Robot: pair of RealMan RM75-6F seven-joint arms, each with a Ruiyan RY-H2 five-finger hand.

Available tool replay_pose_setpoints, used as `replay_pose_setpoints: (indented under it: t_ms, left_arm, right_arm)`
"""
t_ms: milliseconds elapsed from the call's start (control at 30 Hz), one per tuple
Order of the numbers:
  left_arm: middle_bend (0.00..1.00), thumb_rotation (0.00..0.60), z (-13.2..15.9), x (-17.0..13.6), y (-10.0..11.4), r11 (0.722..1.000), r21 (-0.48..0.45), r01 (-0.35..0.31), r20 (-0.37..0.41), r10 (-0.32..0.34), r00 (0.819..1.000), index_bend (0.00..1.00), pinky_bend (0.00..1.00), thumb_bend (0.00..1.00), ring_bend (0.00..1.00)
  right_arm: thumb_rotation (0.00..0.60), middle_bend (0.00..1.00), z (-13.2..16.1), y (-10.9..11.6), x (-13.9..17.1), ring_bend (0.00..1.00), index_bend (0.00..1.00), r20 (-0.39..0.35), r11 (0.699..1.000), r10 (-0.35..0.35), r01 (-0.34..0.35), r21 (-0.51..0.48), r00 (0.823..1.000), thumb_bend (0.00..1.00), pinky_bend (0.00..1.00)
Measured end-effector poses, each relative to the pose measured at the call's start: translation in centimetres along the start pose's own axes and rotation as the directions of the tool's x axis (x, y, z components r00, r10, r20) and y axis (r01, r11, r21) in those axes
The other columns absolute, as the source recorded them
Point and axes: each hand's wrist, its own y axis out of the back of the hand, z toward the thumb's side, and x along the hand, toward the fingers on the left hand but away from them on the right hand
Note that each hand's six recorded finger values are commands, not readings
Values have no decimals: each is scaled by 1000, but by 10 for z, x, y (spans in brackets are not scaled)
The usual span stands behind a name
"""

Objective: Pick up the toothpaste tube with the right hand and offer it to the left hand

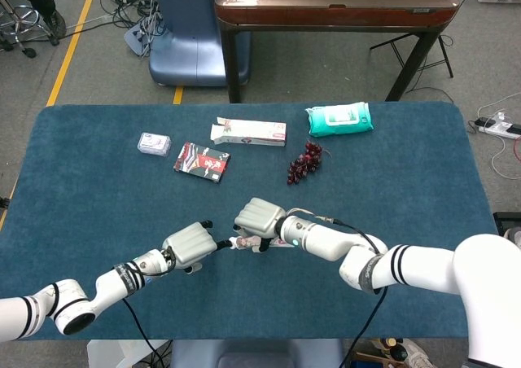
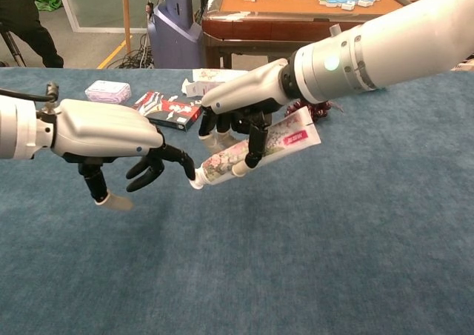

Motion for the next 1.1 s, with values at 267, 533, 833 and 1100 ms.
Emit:
replay_pose_setpoints:
  t_ms: [267,533,833,1100]
  left_arm:
    - [615,600,1,-2,-3,1000,-5,10,5,-10,1000,193,182,246,537]
    - [615,600,-1,-1,-5,1000,-10,15,2,-15,1000,193,182,246,537]
    - [615,600,0,1,-5,1000,-13,18,4,-18,1000,193,182,246,536]
    - [614,600,-1,2,-3,1000,-19,6,1,-6,1000,192,182,246,536]
  right_arm:
    - [600,864,0,2,2,834,1000,-12,999,-14,14,-49,1000,1000,648]
    - [600,869,-2,4,4,841,1000,-22,996,-32,30,-85,999,1000,648]
    - [600,870,-3,6,6,844,1000,-30,995,-41,38,-89,999,1000,648]
    - [600,871,-1,5,6,845,1000,-40,994,-45,41,-105,998,1000,648]
